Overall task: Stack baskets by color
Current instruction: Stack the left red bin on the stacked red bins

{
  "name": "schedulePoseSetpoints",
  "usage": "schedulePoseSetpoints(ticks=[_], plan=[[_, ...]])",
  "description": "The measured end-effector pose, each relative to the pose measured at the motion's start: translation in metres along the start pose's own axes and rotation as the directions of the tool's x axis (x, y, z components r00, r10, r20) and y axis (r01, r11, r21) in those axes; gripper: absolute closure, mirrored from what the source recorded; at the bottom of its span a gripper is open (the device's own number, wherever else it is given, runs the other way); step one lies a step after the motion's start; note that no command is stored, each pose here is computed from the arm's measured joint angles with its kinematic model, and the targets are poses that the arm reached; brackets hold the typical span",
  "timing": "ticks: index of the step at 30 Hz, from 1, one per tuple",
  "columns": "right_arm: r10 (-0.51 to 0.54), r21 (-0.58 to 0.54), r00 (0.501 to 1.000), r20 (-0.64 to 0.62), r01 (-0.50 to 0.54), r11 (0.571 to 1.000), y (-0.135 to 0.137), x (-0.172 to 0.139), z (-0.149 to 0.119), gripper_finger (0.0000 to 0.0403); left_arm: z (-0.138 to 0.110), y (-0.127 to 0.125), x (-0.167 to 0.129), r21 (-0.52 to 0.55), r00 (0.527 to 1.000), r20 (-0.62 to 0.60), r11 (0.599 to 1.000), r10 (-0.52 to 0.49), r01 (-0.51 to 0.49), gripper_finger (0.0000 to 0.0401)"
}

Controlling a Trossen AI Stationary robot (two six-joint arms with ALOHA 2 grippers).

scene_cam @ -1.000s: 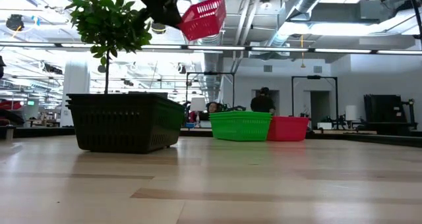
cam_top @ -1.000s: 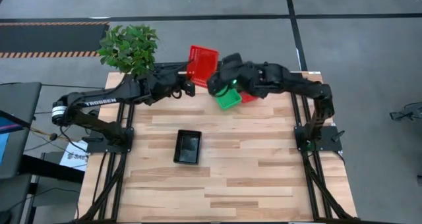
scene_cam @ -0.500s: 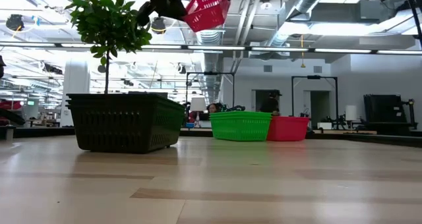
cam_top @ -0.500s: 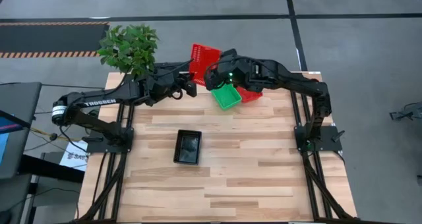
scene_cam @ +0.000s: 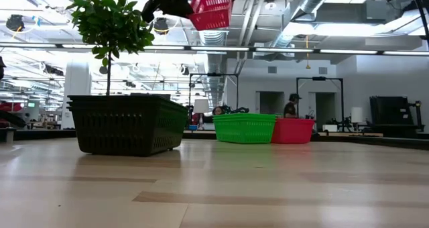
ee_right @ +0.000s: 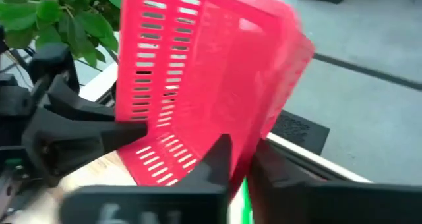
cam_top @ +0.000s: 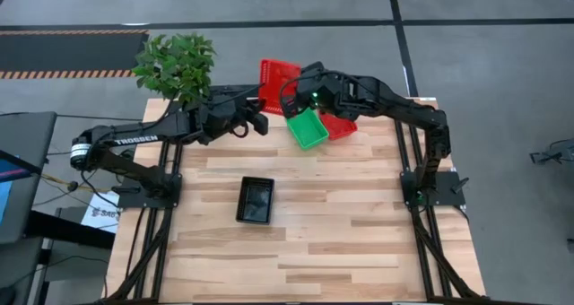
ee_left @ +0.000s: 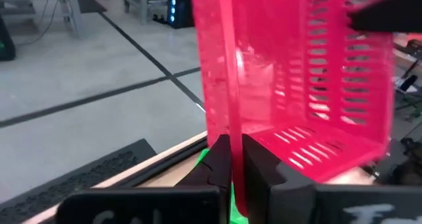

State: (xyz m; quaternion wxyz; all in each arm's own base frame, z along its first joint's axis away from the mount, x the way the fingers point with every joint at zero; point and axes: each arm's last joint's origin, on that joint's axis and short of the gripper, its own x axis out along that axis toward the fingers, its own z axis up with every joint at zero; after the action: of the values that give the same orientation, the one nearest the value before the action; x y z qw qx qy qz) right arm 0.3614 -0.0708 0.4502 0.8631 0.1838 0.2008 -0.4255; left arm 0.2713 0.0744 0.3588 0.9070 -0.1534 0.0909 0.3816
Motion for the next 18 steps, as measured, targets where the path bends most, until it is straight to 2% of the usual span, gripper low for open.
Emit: schedulePoseSetpoints(ticks=[2, 6, 10, 12, 15, 18], plan=[[0.003, -0.017, 1.0, 0.005, -0.003, 1.0, 0.0, 0.0, 0.001, 0.0384, 0.0, 0.0, 0.0, 0.018, 1.0, -0.002, 1.0, -0.005, 0.005, 0.0401], [0.009, -0.031, 1.0, 0.001, -0.009, 0.999, 0.001, 0.0, 0.0, 0.0387, 0.0, -0.001, 0.0, 0.075, 1.0, -0.012, 0.997, -0.029, 0.029, 0.0401], [0.004, -0.057, 1.0, -0.004, -0.004, 0.998, -0.005, 0.001, 0.003, 0.0394, -0.001, -0.001, 0.001, 0.166, 0.994, -0.046, 0.98, -0.1, 0.107, 0.0385], [0.0, -0.061, 1.0, -0.009, 0.0, 0.998, -0.01, 0.004, 0.007, 0.0393, -0.002, -0.003, 0.001, 0.174, 0.987, -0.066, 0.972, -0.149, 0.158, 0.0358], [0.0, -0.104, 1.0, -0.031, -0.003, 0.995, -0.023, 0.013, 0.013, 0.0397, 0.001, -0.003, -0.003, 0.173, 0.97, -0.078, 0.955, -0.229, 0.24, 0.0293], [-0.004, -0.11, 0.999, -0.05, -0.002, 0.994, -0.044, 0.021, 0.024, 0.0396, 0.009, -0.001, -0.012, 0.118, 0.963, -0.047, 0.956, -0.267, 0.27, 0.0223]])
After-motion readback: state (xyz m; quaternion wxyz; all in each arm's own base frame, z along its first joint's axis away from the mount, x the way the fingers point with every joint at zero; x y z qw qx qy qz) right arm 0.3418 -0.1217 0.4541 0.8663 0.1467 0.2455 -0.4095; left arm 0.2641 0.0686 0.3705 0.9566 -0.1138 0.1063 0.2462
